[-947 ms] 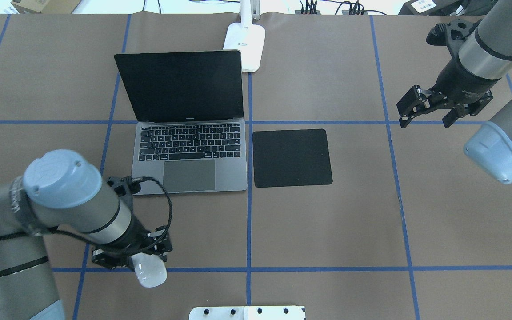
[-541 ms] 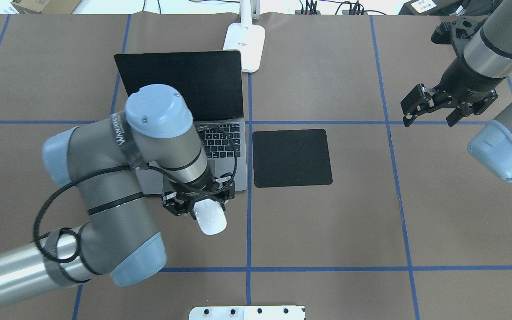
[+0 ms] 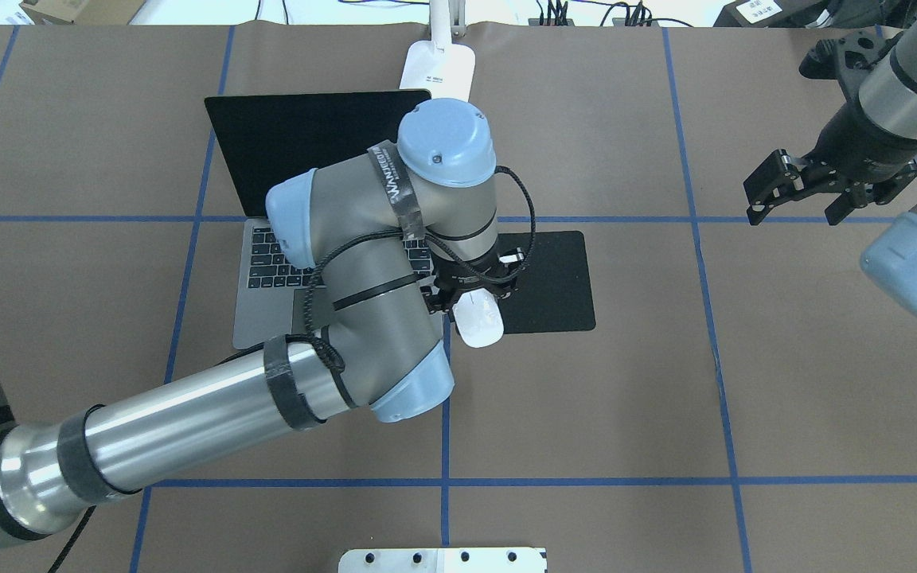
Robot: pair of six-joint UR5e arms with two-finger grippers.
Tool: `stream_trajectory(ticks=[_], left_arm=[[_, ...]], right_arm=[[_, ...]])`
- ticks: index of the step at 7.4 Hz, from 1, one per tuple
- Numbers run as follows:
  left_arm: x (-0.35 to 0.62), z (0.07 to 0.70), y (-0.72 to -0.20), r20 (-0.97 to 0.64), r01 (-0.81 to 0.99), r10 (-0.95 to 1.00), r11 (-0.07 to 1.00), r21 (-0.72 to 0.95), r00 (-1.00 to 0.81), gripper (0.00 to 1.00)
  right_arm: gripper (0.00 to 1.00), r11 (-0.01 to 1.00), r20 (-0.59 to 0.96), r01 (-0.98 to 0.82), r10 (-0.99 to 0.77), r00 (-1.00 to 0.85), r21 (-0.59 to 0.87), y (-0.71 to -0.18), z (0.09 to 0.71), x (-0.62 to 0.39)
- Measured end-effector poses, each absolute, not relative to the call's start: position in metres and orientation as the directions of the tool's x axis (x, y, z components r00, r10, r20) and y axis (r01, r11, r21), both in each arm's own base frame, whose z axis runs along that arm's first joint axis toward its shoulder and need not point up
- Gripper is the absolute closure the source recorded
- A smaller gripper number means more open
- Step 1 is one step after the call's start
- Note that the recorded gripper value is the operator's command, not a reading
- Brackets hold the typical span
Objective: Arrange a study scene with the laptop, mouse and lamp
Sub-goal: 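Carry the white mouse with the left gripper toward the mouse pad, then lower the white mouse onto the black mouse pad with the left gripper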
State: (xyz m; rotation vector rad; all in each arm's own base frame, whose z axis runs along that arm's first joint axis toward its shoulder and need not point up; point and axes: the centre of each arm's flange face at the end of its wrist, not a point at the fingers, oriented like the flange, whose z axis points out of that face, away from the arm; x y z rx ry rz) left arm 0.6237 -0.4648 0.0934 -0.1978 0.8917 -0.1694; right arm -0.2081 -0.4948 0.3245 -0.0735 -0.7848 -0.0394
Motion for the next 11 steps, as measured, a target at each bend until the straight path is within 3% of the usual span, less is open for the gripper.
stream_trajectory(ticks=[5,11], left_arm=[[0.662,0.083,-0.501,-0.754,0.061,-0.064,0.998,-0.032,0.654,0.80],[0.696,0.101,-0.517,-0.704,0.043,-0.015,0.999,0.023,0.710,0.75]], right_arm=[[0.00,0.996,0.703,0.067,-0.013,0.711,-0.050,-0.497,0.332,-0.203],[0.00,0.996,0.702,0.069,-0.008,0.712,-0.058,-0.498,0.334,-0.205]])
